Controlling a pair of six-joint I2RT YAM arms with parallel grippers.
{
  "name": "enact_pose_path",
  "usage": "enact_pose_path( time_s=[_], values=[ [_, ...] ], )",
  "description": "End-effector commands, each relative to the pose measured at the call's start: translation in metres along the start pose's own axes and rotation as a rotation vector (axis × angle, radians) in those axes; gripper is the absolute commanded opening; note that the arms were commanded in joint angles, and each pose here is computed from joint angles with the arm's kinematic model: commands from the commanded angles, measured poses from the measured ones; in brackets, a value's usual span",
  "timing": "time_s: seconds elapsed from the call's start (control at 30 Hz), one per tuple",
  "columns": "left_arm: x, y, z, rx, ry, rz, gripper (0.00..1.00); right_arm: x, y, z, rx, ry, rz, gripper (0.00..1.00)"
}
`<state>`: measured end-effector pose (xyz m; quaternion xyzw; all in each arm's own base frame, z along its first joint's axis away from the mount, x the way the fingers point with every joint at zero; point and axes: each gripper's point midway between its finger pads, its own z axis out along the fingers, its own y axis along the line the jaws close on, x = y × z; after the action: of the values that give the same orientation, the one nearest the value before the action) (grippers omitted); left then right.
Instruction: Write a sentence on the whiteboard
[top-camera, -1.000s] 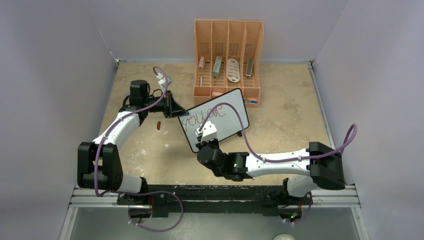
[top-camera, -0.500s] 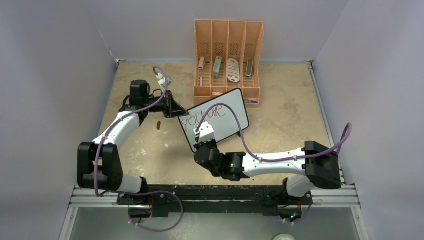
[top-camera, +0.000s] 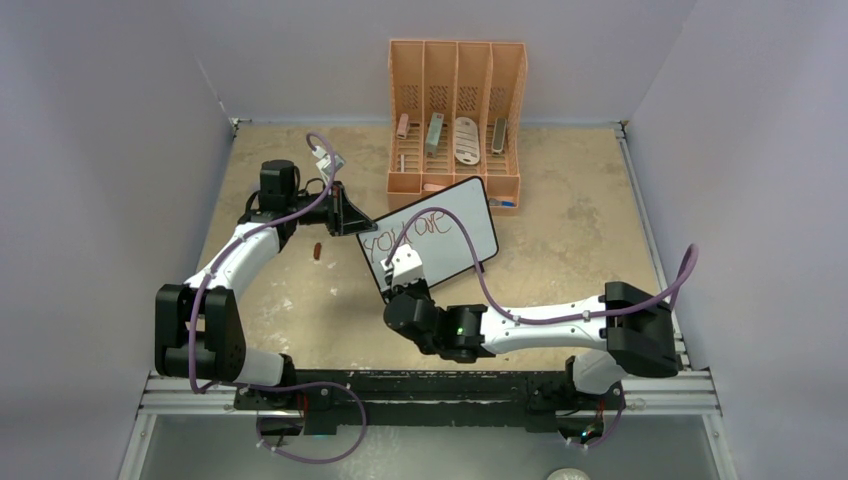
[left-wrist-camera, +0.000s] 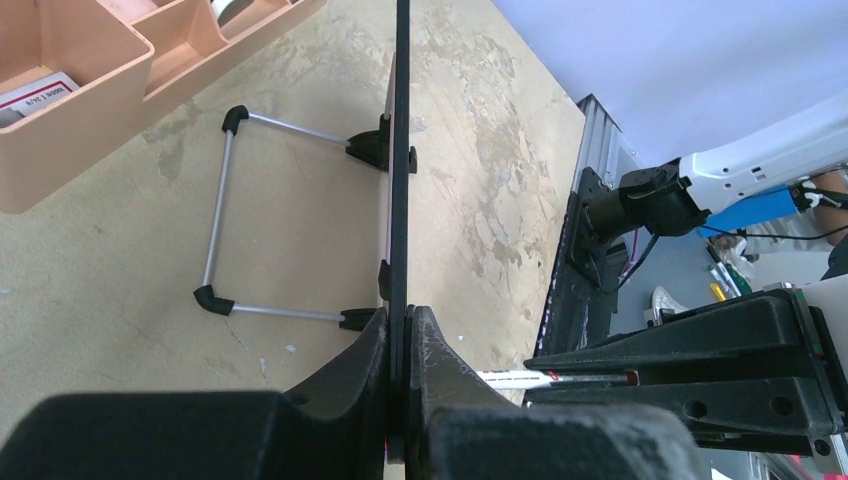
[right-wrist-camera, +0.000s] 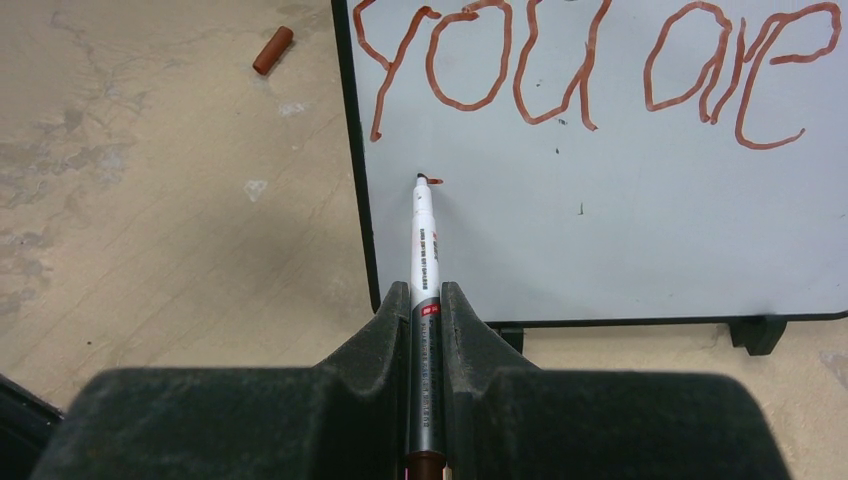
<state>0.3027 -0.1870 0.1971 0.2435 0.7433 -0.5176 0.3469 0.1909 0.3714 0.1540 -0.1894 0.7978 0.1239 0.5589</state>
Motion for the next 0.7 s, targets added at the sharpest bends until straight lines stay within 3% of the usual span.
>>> enact_pose_path(
  time_s=[0.0, 0.67],
  values=[
    [-0.015, -0.011, -0.001, 0.017, -0.018, 0.078, 0.0, -0.028, 0.013, 0.0, -0.026, -0.057, 0.038, 0.0],
    [-0.016, -0.012, -0.001, 0.014, -0.02, 0.082, 0.0, -0.004, 0.009, -0.005, -0.051, 0.029, -0.009, 0.0]
  ],
)
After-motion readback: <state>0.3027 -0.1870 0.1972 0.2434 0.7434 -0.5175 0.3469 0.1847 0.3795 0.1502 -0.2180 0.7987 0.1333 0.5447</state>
